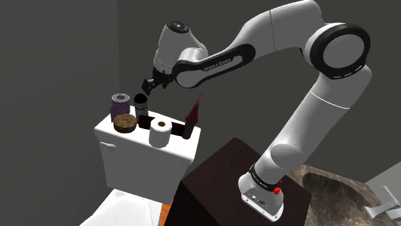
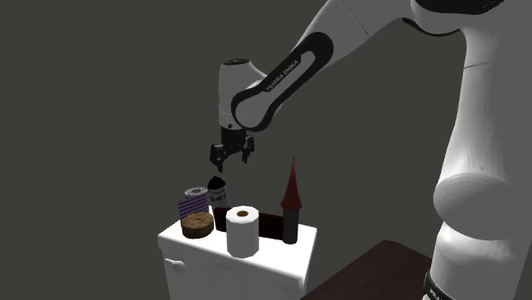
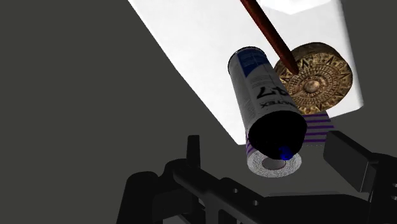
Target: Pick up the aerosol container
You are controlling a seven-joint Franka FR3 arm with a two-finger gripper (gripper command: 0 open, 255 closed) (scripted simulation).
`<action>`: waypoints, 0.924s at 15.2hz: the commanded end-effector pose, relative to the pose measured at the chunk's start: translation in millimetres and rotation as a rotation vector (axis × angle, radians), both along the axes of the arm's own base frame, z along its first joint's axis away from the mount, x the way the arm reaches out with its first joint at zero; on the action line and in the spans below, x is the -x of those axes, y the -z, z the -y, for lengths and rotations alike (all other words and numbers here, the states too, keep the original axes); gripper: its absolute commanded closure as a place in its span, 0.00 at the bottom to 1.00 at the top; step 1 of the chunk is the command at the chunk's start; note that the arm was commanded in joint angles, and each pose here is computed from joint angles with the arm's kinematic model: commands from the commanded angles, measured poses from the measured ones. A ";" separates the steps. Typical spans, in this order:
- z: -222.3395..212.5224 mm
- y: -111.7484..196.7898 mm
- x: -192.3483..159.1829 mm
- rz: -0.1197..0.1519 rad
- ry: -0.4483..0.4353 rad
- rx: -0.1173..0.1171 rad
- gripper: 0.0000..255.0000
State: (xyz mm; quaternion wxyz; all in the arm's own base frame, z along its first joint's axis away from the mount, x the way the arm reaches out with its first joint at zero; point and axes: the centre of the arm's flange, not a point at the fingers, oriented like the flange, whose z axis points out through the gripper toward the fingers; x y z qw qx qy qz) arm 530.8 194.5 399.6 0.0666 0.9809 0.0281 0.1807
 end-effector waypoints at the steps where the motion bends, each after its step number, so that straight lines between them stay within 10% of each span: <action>1: -15.4 18.0 -16.8 0.021 -0.001 0.000 0.00; 14: -36.5 78.2 -44.4 0.051 -0.003 0.002 0.00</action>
